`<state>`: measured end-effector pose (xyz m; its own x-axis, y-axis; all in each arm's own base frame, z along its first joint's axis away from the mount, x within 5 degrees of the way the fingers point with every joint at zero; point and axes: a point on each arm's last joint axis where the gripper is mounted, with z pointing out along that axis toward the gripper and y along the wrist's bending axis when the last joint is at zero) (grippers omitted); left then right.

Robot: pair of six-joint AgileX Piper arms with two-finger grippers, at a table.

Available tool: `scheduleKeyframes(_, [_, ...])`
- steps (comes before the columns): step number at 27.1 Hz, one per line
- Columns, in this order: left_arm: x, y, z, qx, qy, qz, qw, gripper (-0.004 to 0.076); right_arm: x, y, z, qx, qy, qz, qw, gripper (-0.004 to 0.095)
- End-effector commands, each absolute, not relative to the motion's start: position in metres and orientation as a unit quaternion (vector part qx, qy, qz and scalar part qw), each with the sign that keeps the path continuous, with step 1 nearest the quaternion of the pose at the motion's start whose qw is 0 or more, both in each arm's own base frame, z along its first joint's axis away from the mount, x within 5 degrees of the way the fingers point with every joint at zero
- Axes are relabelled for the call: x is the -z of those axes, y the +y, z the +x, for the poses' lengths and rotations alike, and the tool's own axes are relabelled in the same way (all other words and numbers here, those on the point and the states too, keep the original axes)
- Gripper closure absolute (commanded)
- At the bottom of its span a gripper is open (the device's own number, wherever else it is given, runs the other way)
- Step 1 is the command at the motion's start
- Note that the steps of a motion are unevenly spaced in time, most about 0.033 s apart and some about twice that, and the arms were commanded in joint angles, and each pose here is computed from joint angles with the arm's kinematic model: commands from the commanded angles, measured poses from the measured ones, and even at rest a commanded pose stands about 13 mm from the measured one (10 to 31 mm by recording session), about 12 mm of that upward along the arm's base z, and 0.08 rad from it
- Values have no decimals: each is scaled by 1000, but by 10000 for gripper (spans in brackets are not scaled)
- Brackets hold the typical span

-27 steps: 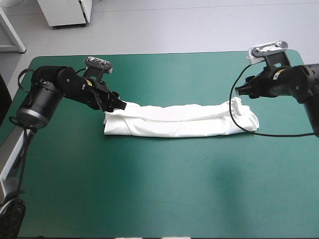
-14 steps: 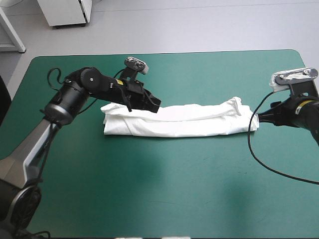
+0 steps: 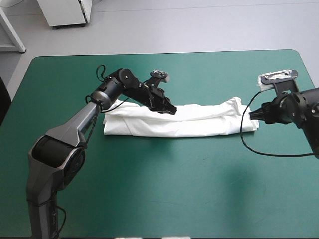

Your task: Fold the cloth

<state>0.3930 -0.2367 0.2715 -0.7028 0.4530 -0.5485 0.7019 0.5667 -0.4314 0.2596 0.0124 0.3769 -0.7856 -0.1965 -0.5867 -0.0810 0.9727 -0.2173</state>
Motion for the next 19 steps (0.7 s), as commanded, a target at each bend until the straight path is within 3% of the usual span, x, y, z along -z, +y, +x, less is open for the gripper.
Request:
scheduleKeyframes(1, [-297,-253,390,360,843,336,218,746,-393,6,268,105,925,-64,361,440])
scheduleKeyframes(10, [-242,-272,399,350,865,323,161,746,-395,-17,286,63,924,1,377,440])
scheduleKeyframes(19, [-221,-273,403,341,873,321,137,746,-369,-56,307,-78,931,79,348,439])
